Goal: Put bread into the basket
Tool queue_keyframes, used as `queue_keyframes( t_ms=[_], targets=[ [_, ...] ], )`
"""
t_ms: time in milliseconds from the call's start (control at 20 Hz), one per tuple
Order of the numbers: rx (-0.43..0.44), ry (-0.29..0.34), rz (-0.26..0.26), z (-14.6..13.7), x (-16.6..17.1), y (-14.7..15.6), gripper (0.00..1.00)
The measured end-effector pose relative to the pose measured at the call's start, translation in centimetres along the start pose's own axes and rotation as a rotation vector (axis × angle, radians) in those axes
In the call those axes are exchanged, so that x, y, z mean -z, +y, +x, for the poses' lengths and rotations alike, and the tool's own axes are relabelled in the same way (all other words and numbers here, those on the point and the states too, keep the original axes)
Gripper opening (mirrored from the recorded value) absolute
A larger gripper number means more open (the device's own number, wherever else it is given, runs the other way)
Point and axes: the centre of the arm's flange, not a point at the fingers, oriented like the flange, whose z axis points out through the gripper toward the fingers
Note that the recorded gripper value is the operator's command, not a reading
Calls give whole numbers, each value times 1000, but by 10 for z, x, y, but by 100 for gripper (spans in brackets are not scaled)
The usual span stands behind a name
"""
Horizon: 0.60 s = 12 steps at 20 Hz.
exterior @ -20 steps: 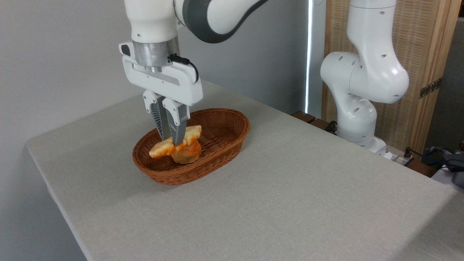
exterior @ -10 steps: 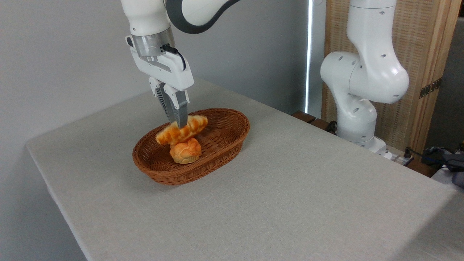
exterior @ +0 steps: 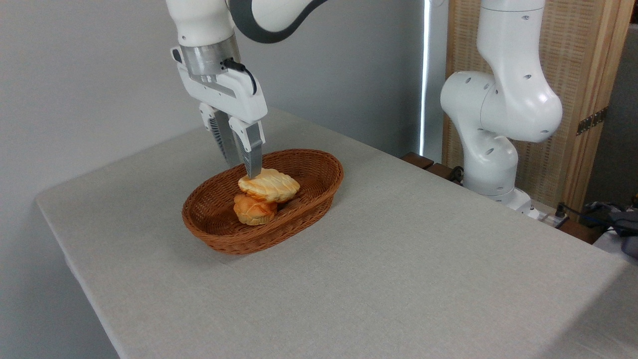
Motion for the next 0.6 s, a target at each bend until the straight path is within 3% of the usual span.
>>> queue_keyframes(
  t_ms=[350, 600],
  targets=[
    [153, 129, 49, -32, 69, -92, 100],
    [156, 153, 69, -67, 84, -149, 100]
  ],
)
